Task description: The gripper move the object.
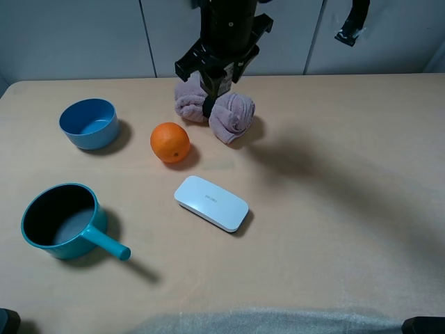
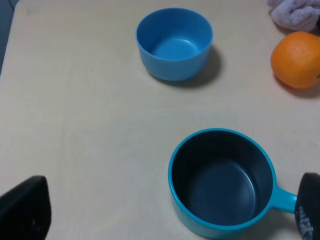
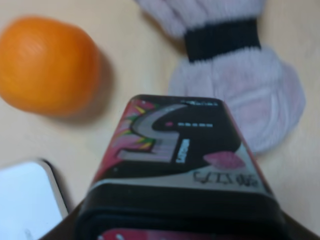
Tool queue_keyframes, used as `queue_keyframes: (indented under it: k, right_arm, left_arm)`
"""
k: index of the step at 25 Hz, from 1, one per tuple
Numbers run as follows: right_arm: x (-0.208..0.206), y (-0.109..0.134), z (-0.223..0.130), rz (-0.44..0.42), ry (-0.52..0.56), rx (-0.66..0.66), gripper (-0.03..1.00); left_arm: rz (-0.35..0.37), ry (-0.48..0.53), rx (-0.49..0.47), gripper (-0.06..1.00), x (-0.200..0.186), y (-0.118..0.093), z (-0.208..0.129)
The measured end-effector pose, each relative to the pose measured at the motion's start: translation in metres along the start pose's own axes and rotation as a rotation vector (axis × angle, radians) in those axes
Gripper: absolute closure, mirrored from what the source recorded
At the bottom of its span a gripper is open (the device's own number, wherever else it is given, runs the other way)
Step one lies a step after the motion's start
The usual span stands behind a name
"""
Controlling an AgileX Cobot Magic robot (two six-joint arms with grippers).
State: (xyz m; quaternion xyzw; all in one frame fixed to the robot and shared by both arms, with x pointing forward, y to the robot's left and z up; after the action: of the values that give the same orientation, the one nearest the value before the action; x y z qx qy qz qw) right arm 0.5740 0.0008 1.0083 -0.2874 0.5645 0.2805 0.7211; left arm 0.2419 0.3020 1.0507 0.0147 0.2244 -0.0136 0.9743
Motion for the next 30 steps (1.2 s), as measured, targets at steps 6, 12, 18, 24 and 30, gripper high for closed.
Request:
queue_keyframes:
  k: [6,12,18,24,30]
  right_arm:
    - [0.016,0.003,-0.012,0.014,0.072,0.015,0.60]
    - [0.020,0.017,-0.015,0.029,0.090,-0.011,0.60]
    - [0.019,0.022,-0.014,0.035,0.089,-0.017,0.60]
    - [0.021,0.021,-0.014,0.035,0.093,-0.010,0.60]
    - [0.039,0.021,-0.020,0.036,0.145,0.000,0.60]
  left_arm:
    - [0.000,0.000,0.000,-0.05,0.000,0.000,0.000]
    - [0.000,0.000,0.000,-0.05,0.000,0.000,0.000]
    - [0.000,0.000,0.000,-0.05,0.000,0.000,0.000]
    - [0.000,0.000,0.000,-0.05,0.000,0.000,0.000]
    - [0.000,0.000,0.000,-0.05,0.000,0.000,0.000]
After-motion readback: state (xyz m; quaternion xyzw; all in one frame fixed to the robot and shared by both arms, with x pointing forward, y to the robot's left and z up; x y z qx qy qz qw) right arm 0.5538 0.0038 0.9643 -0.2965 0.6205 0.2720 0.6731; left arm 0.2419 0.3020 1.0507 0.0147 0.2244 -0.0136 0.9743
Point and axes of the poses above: a point on each arm's last joint axis where the gripper is mounted, x pointing out along that axis toward the gripper, y along the wrist's bending axis when the last joint is at zero, z = x × y, the point moved 1 cm from there along x, pointing out along that axis toward the gripper, and after that the axes turned 1 degree about -x, right-handed, at the moved point
